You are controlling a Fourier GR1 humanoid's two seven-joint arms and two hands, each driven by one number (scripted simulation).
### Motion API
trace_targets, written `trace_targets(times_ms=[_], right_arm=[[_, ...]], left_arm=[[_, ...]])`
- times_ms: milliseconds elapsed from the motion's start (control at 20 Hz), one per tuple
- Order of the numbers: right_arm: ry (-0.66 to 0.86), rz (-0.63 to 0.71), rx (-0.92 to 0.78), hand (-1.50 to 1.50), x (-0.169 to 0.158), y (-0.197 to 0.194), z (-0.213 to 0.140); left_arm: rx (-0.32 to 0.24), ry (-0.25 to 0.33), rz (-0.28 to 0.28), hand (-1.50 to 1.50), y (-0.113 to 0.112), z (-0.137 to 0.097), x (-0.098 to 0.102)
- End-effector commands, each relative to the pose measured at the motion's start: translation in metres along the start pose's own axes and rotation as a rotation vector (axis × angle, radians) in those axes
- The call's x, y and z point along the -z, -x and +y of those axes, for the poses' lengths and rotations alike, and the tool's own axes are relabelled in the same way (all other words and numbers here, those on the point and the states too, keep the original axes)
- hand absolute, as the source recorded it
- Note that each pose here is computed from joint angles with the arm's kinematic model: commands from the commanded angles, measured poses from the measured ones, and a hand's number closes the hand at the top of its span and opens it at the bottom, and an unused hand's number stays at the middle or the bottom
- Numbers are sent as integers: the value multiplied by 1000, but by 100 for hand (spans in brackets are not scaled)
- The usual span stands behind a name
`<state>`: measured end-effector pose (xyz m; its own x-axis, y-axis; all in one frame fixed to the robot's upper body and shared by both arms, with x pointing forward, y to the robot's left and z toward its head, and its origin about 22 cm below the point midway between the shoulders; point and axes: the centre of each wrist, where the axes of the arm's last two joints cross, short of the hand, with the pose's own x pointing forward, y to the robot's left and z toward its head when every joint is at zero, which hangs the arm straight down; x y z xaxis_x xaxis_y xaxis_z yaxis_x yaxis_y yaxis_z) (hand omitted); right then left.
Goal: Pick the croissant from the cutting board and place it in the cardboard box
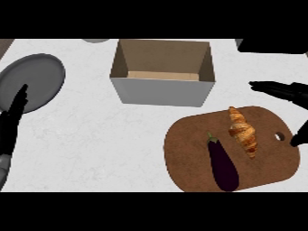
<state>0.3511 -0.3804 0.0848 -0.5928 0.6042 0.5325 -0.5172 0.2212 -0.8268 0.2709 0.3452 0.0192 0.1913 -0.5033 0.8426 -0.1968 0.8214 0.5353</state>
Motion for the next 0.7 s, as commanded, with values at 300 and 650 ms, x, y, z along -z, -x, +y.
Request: trace_targets(times_ms=[300, 650], right_arm=[[-275, 29, -58, -150, 51, 4, -5], [-284, 36, -121, -150, 82, -12, 21]], left_arm=[[4, -8, 9, 0, 12, 6, 12], [9, -36, 16, 0, 4, 5, -4]])
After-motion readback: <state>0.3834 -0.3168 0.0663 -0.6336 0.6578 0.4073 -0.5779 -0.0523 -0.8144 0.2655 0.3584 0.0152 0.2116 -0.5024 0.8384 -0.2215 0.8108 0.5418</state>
